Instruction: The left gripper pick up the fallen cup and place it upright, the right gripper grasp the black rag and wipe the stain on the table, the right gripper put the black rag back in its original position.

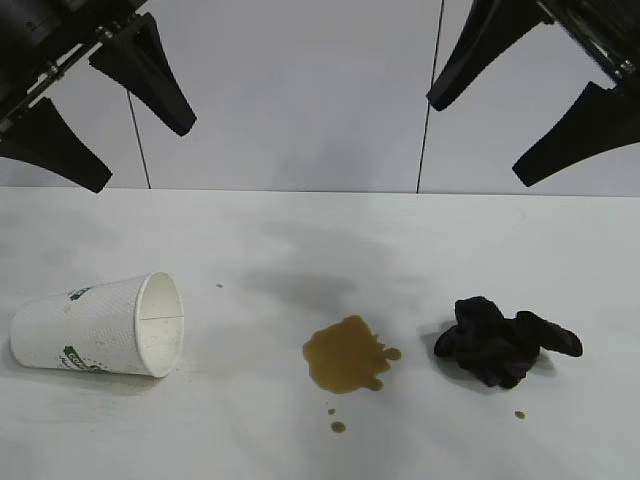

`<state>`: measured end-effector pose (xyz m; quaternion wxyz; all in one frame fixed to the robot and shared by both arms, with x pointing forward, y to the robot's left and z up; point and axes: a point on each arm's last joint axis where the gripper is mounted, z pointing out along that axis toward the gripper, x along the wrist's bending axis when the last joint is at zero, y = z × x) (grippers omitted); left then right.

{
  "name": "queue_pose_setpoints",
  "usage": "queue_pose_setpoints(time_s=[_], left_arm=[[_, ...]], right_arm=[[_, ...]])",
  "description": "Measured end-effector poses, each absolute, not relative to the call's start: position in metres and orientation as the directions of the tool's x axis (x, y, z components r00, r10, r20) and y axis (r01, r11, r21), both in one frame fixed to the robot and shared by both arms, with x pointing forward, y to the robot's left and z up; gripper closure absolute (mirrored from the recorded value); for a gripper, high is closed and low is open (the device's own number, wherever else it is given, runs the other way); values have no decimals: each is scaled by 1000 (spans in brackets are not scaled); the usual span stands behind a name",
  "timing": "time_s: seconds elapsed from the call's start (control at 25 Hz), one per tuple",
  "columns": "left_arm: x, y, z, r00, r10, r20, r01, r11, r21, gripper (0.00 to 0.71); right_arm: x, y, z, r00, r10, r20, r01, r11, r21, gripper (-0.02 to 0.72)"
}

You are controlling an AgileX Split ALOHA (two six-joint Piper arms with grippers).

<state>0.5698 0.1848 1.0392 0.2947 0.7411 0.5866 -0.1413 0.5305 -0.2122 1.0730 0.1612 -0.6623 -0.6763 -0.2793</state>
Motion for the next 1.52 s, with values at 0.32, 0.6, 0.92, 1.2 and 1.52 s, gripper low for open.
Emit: queue_pose_setpoints(time_s=[0.32, 0.6, 0.92, 1.2, 1.52], left_arm=[[570, 185, 1039, 272, 786, -555, 953, -138, 271, 51], [570, 185, 1039, 271, 786, -555, 953, -137, 271, 51], [573, 185, 1039, 269, 794, -545, 947, -116, 299, 51], [572, 183, 1055, 520, 707, -480, 845, -345, 408, 51], [554, 160, 1054, 982, 171, -79, 188, -860, 474, 51]], right_arm=[[531, -212, 1073, -71, 806, 588, 986, -33, 164, 159], [531, -212, 1073, -71, 806, 588, 986, -33, 164, 159], [531, -212, 1073, -71, 806, 588, 986, -33, 164, 159], [531, -212, 1073, -71, 806, 588, 986, -33, 164, 159], [531, -212, 1073, -71, 806, 588, 986, -33, 164, 159]])
